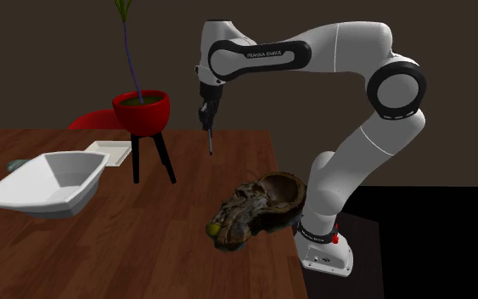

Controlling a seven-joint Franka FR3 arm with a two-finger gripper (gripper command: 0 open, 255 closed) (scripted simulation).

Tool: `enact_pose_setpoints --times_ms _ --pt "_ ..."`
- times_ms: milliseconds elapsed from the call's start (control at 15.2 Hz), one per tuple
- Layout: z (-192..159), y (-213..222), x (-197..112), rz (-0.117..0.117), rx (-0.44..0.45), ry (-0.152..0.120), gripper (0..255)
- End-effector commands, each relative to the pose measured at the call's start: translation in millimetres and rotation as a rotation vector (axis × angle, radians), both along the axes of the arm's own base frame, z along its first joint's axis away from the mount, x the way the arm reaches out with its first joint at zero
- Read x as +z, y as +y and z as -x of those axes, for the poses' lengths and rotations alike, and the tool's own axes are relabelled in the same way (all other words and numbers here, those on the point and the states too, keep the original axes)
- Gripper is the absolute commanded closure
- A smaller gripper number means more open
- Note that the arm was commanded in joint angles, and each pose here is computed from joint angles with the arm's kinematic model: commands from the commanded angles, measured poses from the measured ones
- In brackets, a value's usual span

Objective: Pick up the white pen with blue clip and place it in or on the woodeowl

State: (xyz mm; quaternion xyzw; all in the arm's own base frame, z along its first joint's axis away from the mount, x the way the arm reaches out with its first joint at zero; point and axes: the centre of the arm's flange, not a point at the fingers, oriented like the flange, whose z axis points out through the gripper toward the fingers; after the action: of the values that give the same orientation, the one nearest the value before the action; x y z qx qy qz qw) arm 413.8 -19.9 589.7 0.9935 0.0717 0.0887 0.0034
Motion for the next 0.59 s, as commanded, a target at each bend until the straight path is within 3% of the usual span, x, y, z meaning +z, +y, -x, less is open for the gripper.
enact_pose_setpoints --times_ms 0,528 --pt "0.0 0.0 0.0 0.000 0.000 0.000 255" --pt "0.0 0.0 5.2 0.000 0.000 0.000 255"
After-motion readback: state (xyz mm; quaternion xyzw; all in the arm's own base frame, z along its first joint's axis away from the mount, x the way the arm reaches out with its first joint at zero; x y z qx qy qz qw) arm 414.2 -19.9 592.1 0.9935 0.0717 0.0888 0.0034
